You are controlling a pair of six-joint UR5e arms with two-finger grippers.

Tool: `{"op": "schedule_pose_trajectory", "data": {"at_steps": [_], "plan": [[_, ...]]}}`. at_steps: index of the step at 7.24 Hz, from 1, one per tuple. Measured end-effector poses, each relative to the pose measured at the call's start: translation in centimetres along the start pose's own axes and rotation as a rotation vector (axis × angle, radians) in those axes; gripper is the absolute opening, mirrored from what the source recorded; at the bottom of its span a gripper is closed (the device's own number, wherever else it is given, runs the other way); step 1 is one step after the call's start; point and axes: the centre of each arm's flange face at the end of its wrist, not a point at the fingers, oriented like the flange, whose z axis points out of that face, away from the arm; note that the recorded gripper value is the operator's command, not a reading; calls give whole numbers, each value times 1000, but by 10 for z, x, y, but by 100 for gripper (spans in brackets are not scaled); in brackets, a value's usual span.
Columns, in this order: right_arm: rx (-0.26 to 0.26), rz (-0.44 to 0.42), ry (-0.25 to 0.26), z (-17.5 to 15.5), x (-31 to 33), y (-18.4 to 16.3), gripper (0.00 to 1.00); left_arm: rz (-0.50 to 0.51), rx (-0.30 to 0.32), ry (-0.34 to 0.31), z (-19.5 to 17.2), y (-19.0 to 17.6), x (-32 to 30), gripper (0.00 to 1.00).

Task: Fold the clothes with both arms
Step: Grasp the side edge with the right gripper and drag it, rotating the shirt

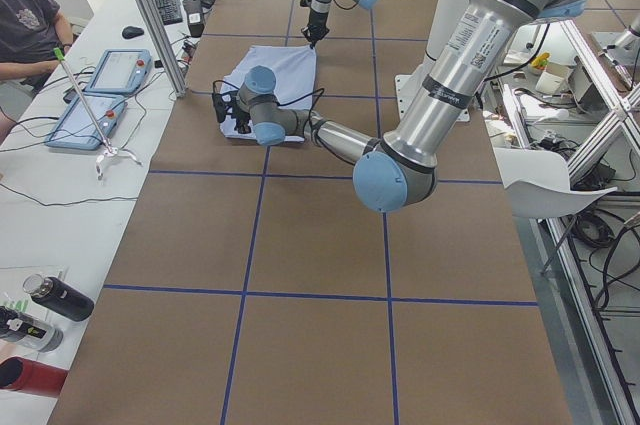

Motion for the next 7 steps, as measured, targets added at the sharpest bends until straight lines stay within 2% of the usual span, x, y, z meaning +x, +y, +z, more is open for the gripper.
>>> {"op": "schedule_pose_trajectory", "data": {"at_steps": [1, 2, 3, 4, 5, 6, 7], "plan": [[-41, -21, 41, -31, 35, 10, 0, 3, -1, 7, -2, 2, 4, 46], [-115, -57, 116, -57, 71, 34, 0, 6, -3, 19, -6, 4, 10, 46], [-203, -97, 217, -78, 104, 66, 3, 10, -3, 36, -11, 6, 19, 46], [-285, -142, 335, -94, 139, 103, 70, 14, -9, 53, -15, 9, 28, 46], [-331, -165, 438, -98, 173, 139, 100, 19, -30, 69, -19, 13, 36, 48], [-348, -161, 514, -100, 202, 166, 100, 24, -72, 87, -27, 21, 44, 51], [-347, -138, 534, -102, 209, 173, 100, 18, -123, 103, -39, 34, 50, 55]]}}
